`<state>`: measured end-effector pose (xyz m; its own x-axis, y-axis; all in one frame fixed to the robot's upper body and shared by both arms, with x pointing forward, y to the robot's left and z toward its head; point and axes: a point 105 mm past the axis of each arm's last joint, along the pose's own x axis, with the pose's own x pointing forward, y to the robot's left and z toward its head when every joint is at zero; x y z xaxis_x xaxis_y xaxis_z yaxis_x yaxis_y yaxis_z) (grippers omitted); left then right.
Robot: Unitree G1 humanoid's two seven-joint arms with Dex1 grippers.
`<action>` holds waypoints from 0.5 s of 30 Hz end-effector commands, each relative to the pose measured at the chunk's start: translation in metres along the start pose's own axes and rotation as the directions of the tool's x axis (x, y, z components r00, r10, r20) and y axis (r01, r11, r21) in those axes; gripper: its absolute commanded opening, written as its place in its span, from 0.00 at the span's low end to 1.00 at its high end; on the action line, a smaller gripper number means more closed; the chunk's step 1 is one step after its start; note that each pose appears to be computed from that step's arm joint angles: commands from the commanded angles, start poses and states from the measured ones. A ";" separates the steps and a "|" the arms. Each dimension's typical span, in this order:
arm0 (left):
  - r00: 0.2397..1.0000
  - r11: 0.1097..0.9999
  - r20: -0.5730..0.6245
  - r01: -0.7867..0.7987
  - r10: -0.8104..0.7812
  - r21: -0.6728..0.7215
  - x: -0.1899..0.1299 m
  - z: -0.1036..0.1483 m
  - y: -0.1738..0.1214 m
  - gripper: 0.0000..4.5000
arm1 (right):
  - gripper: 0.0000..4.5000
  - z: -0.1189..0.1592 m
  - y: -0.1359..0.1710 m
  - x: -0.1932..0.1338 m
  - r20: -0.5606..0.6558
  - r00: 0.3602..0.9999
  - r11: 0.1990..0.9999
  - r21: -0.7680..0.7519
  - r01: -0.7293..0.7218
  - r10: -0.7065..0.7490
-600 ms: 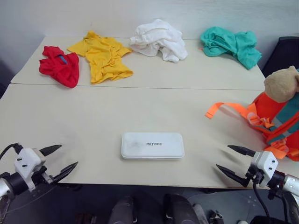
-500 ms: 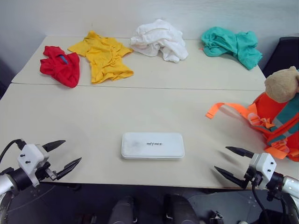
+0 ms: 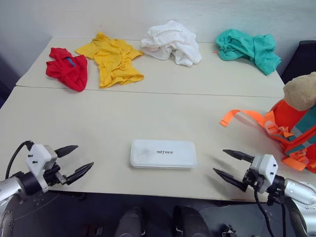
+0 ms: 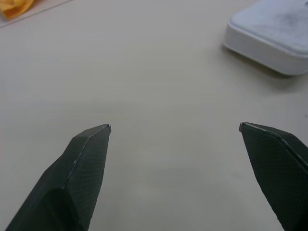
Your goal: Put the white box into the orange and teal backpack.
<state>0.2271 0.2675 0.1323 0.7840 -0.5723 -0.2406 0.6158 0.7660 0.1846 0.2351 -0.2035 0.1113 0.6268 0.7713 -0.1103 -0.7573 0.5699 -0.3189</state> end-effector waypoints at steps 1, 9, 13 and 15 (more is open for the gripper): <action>0.998 0.999 0.033 0.050 -0.050 -0.004 0.009 0.013 -0.006 0.73 | 0.55 0.013 -0.001 0.008 0.034 0.999 0.999 -0.040 -0.026 0.027; 0.988 0.988 -0.040 0.143 -0.146 -0.064 0.036 0.010 -0.010 0.18 | 0.00 0.011 -0.012 0.026 -0.027 0.996 0.991 -0.102 -0.083 0.081; 0.984 0.960 -0.037 0.160 -0.173 -0.230 0.039 0.012 -0.012 0.29 | 0.08 0.014 -0.004 0.027 -0.023 0.985 0.985 -0.019 -0.172 0.172; 0.980 0.926 -0.038 0.171 -0.195 -0.337 0.040 0.011 -0.016 0.42 | 0.20 0.015 -0.001 0.027 -0.024 0.979 0.980 -0.004 -0.200 0.200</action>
<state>0.2506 0.2321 0.1214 0.6517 -0.6847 -0.3264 0.6796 0.7182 -0.1497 0.2551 -0.1847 0.1144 0.5042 0.8383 -0.2074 -0.8503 0.4399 -0.2891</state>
